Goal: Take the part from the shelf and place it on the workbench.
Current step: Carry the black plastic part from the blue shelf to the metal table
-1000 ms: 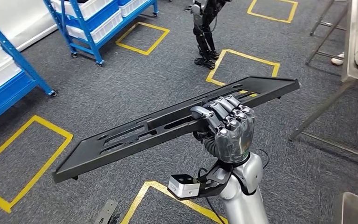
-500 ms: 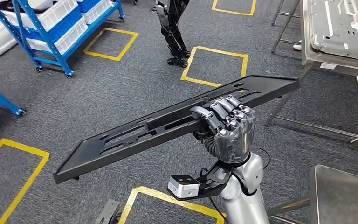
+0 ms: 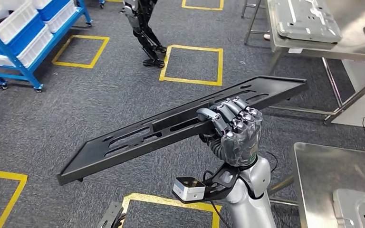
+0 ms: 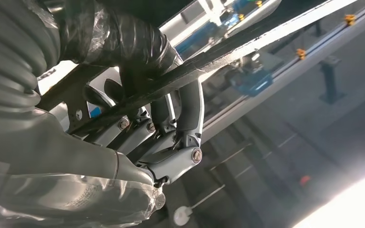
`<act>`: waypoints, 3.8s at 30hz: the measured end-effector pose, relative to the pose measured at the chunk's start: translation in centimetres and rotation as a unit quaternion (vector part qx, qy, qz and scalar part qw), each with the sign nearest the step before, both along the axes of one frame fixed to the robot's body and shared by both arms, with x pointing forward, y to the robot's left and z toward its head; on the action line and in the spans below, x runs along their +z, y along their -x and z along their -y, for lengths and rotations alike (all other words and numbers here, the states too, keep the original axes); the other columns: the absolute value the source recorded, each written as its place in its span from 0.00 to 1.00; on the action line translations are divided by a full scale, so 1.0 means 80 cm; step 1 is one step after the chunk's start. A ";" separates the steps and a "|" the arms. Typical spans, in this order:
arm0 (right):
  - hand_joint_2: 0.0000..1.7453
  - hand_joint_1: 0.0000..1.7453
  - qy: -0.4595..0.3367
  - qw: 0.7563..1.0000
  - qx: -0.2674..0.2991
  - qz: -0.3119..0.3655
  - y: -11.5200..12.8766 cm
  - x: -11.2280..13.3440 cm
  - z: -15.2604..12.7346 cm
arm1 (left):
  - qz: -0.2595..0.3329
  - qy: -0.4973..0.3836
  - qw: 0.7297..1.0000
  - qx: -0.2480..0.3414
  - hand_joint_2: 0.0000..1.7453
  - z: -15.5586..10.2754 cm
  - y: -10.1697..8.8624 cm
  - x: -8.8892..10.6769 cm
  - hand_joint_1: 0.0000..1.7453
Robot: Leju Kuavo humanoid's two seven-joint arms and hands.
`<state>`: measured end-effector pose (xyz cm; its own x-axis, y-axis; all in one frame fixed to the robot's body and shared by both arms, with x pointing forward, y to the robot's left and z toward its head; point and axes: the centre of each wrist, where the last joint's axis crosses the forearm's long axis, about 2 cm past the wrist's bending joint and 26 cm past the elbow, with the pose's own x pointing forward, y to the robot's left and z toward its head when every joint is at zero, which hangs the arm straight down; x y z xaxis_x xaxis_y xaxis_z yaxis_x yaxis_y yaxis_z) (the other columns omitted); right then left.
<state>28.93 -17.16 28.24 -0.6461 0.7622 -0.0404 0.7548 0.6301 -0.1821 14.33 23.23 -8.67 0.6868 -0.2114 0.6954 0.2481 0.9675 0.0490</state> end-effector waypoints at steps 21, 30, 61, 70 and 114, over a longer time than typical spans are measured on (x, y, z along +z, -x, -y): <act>1.00 0.98 0.001 1.000 -0.005 0.001 0.000 0.001 0.002 | -0.002 0.004 1.000 -0.002 1.00 0.002 0.000 0.000 0.00; 1.00 0.98 0.000 1.000 -0.005 -0.002 0.001 -0.001 0.003 | -0.001 0.004 1.000 -0.002 1.00 0.001 0.000 0.000 0.00; 1.00 0.98 -0.004 1.000 -0.017 -0.007 0.007 -0.008 0.013 | 0.023 0.010 1.000 0.008 1.00 0.002 0.002 0.000 0.00; 1.00 0.98 -0.005 1.000 -0.019 -0.007 0.007 -0.008 0.014 | 0.023 0.020 1.000 0.003 1.00 0.002 0.003 -0.001 0.00; 1.00 0.98 -0.007 1.000 -0.020 -0.015 0.006 -0.010 0.014 | 0.011 0.040 0.999 -0.003 1.00 0.000 0.007 -0.002 0.00</act>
<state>28.46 -18.28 27.48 -0.6153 0.7882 -0.0100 0.7741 0.6018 -0.1963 13.79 23.27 -8.85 0.6695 -0.1588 0.7256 0.2529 0.9672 -0.0217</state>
